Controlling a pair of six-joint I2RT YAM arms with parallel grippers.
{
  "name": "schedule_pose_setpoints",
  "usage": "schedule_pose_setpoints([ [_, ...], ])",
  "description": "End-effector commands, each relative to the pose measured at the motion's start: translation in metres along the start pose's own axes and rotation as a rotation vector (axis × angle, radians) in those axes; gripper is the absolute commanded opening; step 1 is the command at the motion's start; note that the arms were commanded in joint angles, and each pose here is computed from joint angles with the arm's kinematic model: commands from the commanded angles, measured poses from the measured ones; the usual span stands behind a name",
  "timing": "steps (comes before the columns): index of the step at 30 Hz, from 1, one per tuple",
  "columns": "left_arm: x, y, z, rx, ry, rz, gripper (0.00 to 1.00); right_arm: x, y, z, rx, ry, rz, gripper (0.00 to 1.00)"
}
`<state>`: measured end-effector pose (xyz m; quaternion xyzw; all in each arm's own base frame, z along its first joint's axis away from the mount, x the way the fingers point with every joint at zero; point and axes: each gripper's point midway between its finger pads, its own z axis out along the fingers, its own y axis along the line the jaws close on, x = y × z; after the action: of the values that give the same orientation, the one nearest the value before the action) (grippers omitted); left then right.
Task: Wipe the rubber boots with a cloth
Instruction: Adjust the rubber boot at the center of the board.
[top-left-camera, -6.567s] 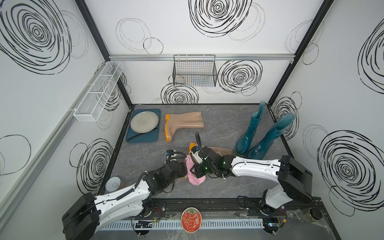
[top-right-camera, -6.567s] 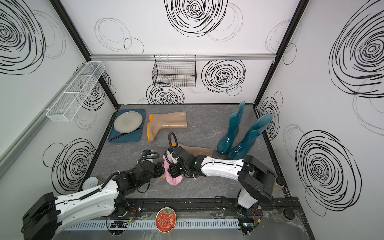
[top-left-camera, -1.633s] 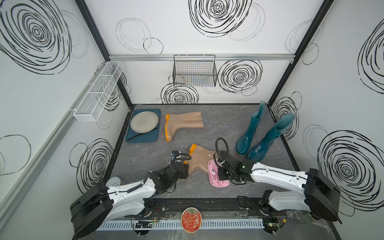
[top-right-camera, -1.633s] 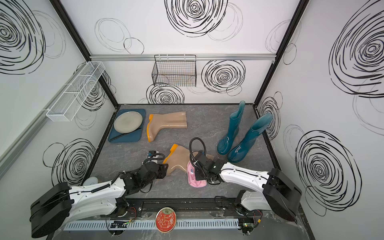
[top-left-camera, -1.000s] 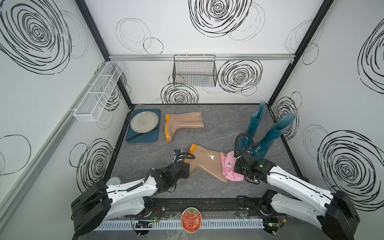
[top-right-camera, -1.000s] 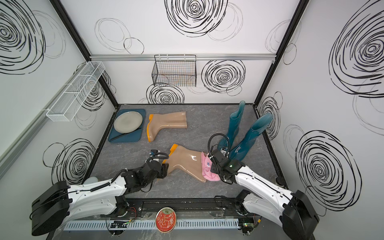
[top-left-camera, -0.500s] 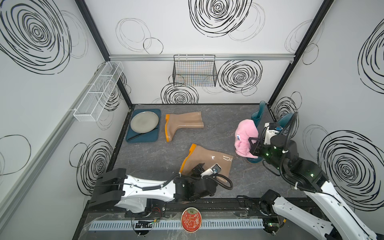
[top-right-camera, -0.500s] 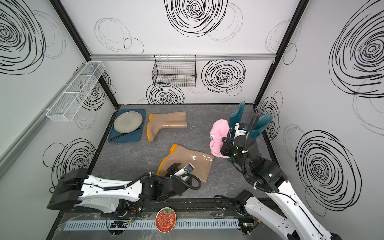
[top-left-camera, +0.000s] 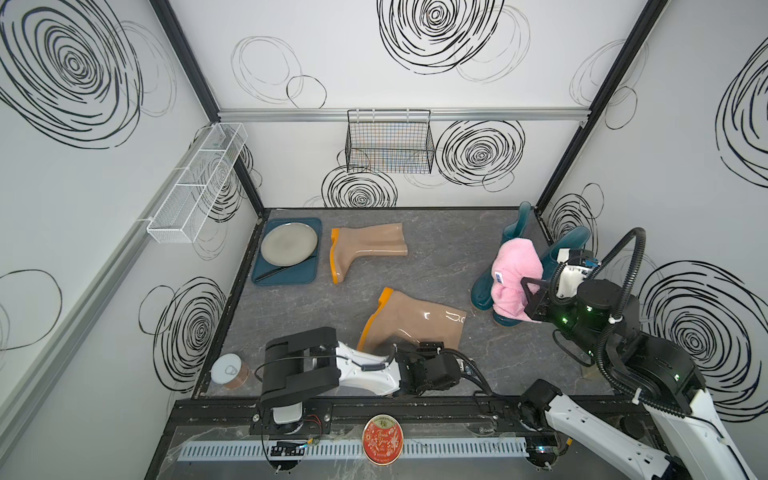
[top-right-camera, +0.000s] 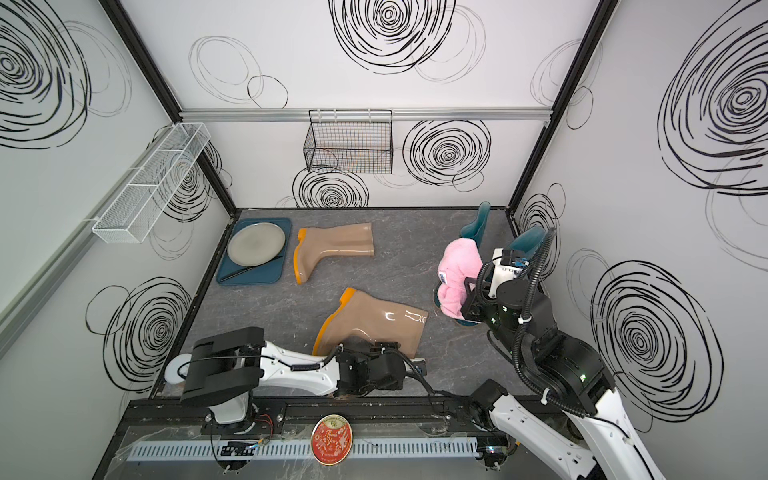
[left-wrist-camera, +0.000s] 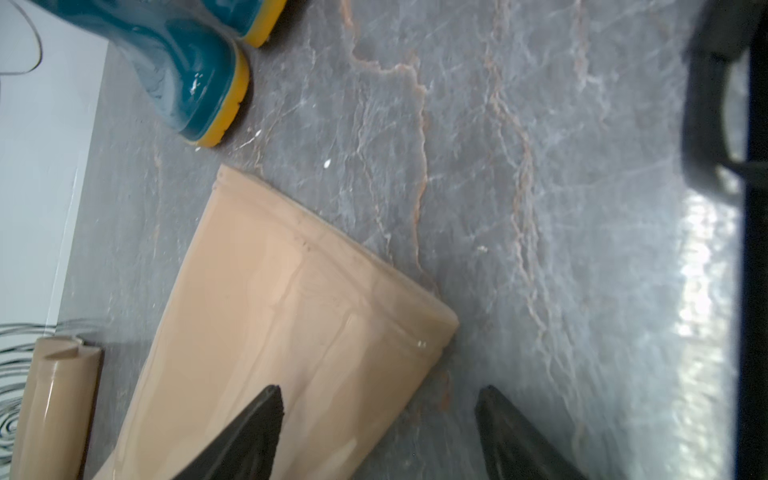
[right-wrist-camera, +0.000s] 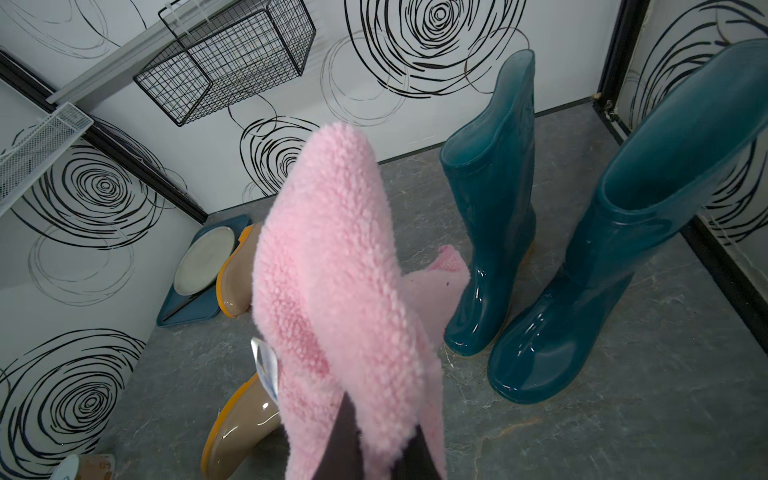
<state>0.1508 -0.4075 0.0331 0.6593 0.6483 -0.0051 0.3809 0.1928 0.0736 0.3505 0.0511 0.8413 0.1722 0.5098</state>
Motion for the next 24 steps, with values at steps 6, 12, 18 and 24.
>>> schedule_pose_setpoints([
  [6, 0.013, -0.018, 0.025, 0.162, 0.073, 0.074, 0.65, -0.014, -0.017, -0.022, 0.063, -0.052, 0.002, 0.0],
  [12, 0.023, -0.009, 0.036, 0.125, 0.143, 0.082, 0.53, -0.017, -0.015, -0.023, 0.06, -0.053, -0.002, 0.0],
  [18, 0.026, 0.0, 0.03, 0.047, 0.169, 0.141, 0.65, -0.015, -0.018, -0.025, 0.066, -0.052, 0.0, 0.0],
  [24, 0.035, 0.004, 0.037, 0.038, 0.215, 0.135, 0.47, -0.013, -0.019, -0.025, 0.066, -0.049, 0.0, 0.0],
])
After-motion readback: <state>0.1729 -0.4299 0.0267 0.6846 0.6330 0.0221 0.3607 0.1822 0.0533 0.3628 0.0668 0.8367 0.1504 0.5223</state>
